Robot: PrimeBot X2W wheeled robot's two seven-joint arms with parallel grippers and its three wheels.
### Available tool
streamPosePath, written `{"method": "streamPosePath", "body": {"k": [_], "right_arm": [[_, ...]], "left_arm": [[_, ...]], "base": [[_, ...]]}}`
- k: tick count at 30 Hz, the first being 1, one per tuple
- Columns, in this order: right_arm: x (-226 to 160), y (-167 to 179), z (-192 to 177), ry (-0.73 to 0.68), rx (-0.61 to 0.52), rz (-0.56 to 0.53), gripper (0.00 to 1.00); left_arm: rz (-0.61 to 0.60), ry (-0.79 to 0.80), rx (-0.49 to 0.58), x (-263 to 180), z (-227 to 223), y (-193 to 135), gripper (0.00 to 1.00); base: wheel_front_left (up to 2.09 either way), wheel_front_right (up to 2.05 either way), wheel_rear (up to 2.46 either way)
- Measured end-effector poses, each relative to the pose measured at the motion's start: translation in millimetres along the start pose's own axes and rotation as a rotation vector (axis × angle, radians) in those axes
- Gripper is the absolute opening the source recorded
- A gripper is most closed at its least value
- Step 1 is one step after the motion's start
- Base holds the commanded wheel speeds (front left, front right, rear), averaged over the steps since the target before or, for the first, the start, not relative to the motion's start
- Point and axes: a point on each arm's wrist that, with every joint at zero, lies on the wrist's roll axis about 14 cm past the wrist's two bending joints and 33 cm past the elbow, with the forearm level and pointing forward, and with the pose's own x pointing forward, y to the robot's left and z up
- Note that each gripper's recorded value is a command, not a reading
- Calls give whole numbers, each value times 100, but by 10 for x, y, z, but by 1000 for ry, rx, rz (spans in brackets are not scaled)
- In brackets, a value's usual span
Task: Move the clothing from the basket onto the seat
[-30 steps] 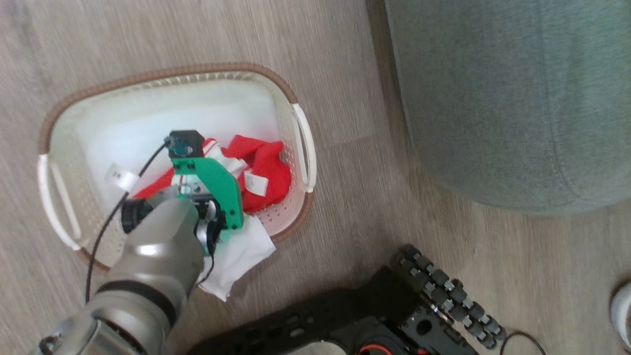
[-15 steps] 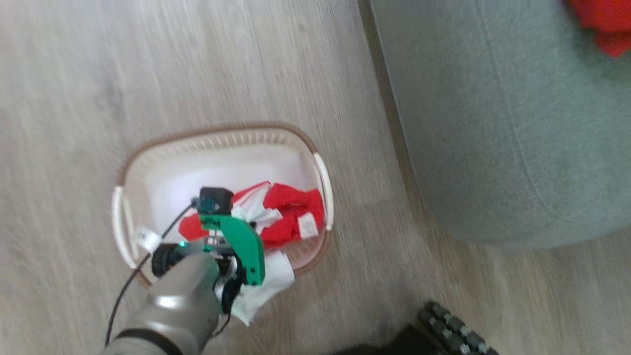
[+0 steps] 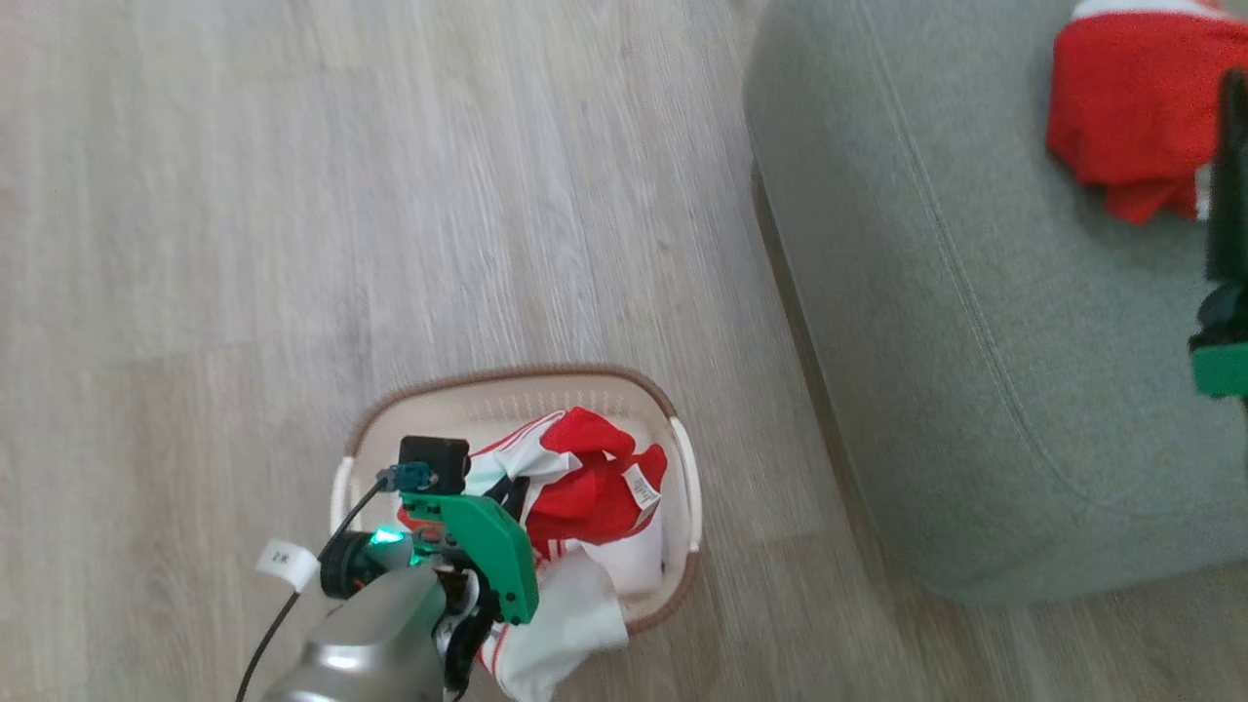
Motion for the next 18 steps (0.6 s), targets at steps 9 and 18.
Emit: {"method": "streamPosePath", "body": {"k": [9, 18], "right_arm": [[-213, 330, -44, 21, 71, 55, 100], [-311, 539, 17, 12, 96, 102, 100]], "left_arm": [[-13, -223, 68, -267, 660, -156, 0], [-15, -514, 124, -728, 1440, -252, 0]], "base": [[0, 0, 0], [0, 0, 0]]}}
